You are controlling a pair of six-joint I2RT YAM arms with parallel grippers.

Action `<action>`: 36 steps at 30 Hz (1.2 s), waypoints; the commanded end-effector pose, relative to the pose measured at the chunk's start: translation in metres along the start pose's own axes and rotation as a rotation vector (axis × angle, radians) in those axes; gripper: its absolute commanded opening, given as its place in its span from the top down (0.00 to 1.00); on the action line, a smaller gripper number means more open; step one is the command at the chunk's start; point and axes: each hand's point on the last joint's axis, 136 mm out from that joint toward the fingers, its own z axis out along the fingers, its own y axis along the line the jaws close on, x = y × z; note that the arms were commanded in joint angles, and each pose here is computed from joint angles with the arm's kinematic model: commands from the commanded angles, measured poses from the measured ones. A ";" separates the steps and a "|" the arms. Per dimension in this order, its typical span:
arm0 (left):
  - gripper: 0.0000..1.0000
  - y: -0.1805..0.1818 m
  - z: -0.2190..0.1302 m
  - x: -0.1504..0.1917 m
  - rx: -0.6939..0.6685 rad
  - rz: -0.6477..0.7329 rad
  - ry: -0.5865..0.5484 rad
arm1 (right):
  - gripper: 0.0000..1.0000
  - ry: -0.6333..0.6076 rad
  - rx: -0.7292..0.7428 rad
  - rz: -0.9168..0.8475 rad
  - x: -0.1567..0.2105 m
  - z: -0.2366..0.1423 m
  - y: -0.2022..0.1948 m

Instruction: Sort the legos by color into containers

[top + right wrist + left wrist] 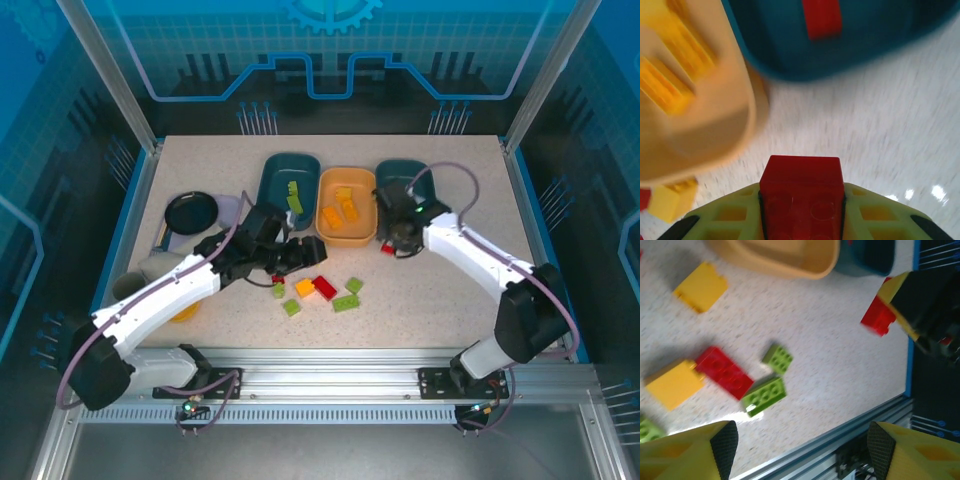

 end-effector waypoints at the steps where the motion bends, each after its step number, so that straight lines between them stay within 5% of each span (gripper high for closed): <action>1: 0.27 -0.043 0.003 -0.032 0.095 0.007 -0.059 | 0.76 -0.073 0.069 -0.185 -0.055 0.014 -0.016; 9: 0.27 -0.070 0.042 -0.092 0.138 -0.104 -0.073 | 0.75 -0.008 0.194 -0.350 -0.148 0.097 -0.010; 18: 0.28 -0.019 0.056 -0.085 -0.035 -0.205 -0.054 | 0.55 0.130 0.168 -0.325 -0.157 0.174 -0.009; 22: 0.29 0.014 0.040 -0.074 -0.156 -0.232 -0.063 | 0.41 0.077 0.075 -0.337 -0.167 0.137 0.021; 28: 0.29 0.087 0.005 -0.053 -0.392 -0.267 -0.052 | 0.30 -0.104 -0.152 -0.336 -0.164 0.017 0.074; 36: 0.26 0.147 0.006 -0.020 -0.509 -0.202 0.104 | 0.23 -0.028 -0.694 -0.498 0.003 -0.056 0.121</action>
